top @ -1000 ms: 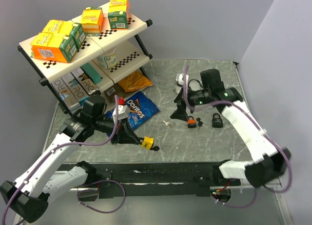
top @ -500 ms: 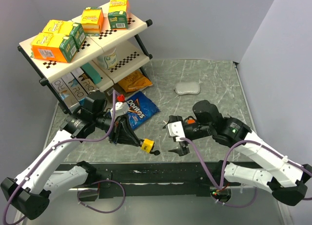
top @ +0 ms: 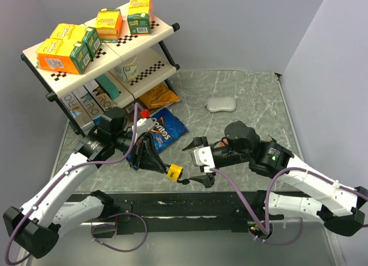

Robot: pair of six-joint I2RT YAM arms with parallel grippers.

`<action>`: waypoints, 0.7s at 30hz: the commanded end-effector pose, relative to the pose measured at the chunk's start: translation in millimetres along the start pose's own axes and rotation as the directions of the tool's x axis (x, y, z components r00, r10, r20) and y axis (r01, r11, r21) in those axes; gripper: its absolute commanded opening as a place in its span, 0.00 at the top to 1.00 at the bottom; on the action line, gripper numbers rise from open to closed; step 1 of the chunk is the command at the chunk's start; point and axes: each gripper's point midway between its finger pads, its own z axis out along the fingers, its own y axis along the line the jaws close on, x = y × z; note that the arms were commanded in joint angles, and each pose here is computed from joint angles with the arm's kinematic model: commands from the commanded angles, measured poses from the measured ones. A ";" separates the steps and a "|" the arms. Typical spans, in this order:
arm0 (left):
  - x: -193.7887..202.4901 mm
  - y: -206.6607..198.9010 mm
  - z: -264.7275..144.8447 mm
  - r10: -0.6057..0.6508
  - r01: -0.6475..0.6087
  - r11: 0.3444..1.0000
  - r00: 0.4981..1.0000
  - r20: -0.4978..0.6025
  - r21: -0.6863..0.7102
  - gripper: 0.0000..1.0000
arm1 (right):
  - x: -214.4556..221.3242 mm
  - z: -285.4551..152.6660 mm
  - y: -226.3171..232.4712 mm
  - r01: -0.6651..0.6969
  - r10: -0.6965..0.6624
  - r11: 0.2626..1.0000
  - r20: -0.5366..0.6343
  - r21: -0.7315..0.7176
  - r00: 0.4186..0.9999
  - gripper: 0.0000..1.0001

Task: Lock with the key
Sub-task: Adjust the lock.

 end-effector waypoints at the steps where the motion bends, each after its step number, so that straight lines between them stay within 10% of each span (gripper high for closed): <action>1: -10.1 -13.4 -1.2 0.047 -0.047 0.996 0.999 0.003 0.077 0.99 | -30.5 -8.0 -5.1 0.079 -0.080 0.997 0.077 0.020 0.994 0.01; 21: -13.7 -7.6 -0.1 0.021 -0.022 1.000 0.999 0.041 0.020 0.99 | -53.6 -10.6 5.7 0.118 -0.114 0.993 0.133 -0.017 0.985 0.01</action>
